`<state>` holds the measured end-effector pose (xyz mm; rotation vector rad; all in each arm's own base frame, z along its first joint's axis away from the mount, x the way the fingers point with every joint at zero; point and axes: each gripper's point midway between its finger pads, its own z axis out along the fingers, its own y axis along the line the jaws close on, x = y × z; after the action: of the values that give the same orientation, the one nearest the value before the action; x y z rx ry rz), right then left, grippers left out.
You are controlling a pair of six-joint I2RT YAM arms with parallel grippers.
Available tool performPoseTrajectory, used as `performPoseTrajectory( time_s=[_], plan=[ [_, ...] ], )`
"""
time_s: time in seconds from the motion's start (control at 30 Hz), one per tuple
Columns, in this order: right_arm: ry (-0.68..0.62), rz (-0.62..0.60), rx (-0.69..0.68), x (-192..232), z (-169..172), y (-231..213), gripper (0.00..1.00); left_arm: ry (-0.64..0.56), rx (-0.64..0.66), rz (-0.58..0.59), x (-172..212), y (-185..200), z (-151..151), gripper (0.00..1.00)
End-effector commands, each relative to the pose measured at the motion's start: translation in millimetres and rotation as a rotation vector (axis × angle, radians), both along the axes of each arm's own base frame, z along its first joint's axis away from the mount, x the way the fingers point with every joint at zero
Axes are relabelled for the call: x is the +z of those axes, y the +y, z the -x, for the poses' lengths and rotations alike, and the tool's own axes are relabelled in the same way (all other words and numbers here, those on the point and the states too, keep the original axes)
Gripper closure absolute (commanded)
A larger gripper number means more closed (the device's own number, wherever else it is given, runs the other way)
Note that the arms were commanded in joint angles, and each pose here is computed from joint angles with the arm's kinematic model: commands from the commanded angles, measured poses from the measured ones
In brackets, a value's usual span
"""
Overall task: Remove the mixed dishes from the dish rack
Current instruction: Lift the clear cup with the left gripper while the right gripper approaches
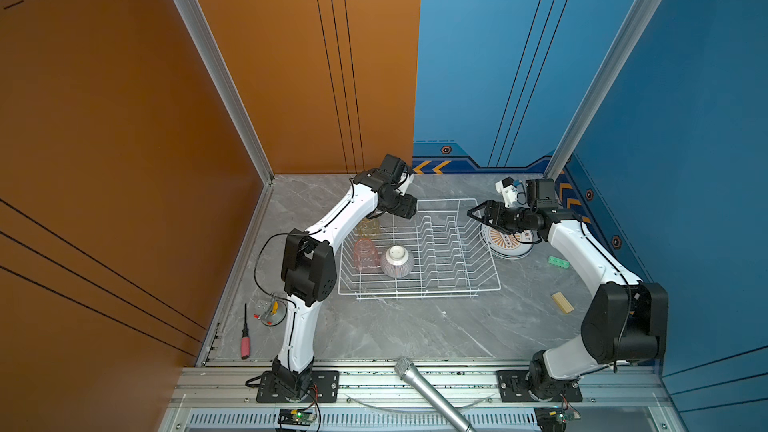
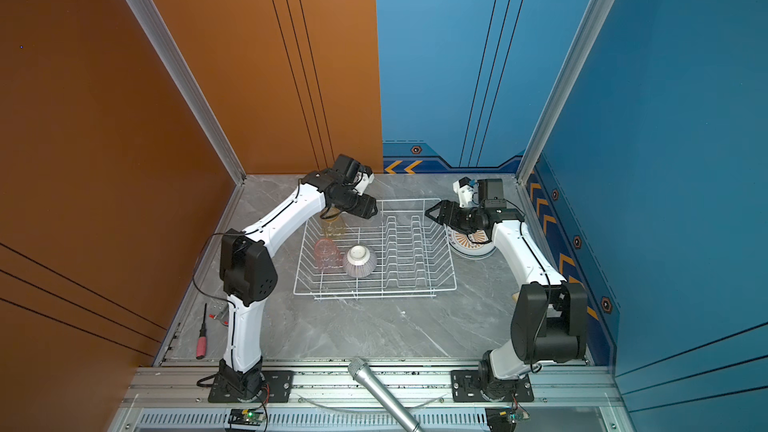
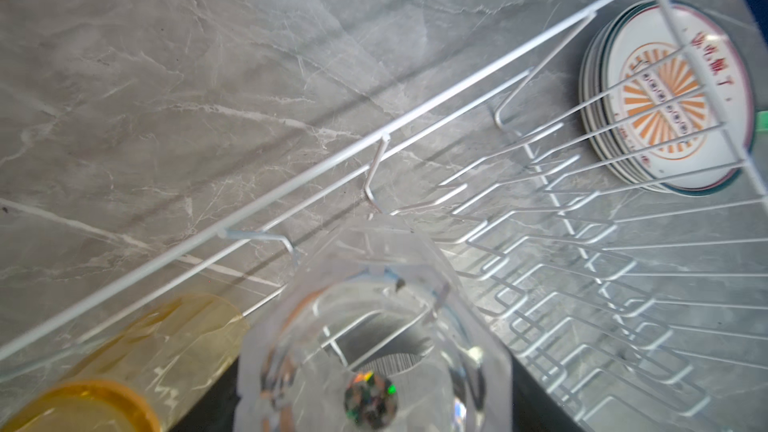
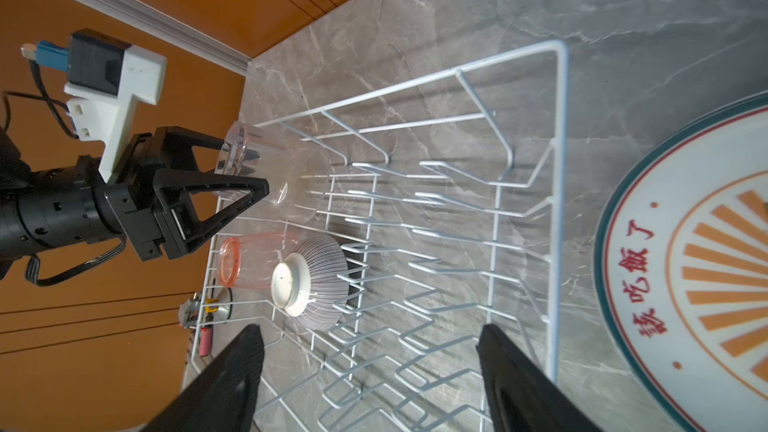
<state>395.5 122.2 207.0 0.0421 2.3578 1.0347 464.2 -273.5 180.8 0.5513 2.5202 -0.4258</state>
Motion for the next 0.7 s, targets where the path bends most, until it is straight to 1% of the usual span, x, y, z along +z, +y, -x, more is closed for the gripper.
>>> performPoseTrajectory(
  time_s=[0.0,0.17,0.23,0.3,0.4,0.47,0.67],
  plan=[
    [-0.073,-0.131,0.06,28.0,6.6,14.5,0.24,-0.047,-0.021,0.124,40.4,-5.5,2.9,0.65],
    [-0.108,-0.261,0.1,40.7,9.7,30.1,0.29,-0.069,-0.05,0.264,73.5,-16.7,8.7,0.65],
    [-0.115,-0.298,0.121,43.9,11.3,38.3,0.36,-0.077,-0.063,0.33,86.8,-21.6,11.8,0.65],
    [-0.112,-0.305,0.139,44.3,13.0,44.7,0.44,-0.088,-0.073,0.386,97.9,-25.8,14.6,0.65],
    [-0.122,-0.338,0.182,48.7,17.4,57.6,0.52,-0.099,-0.085,0.469,114.1,-29.3,18.5,0.65],
    [-0.149,-0.393,0.205,57.7,19.0,66.7,0.52,-0.104,-0.098,0.525,123.7,-31.7,22.1,0.65],
    [-0.22,-0.621,0.252,93.4,16.3,82.0,0.53,-0.124,-0.121,0.708,150.6,-35.6,28.1,0.64]
  ],
)
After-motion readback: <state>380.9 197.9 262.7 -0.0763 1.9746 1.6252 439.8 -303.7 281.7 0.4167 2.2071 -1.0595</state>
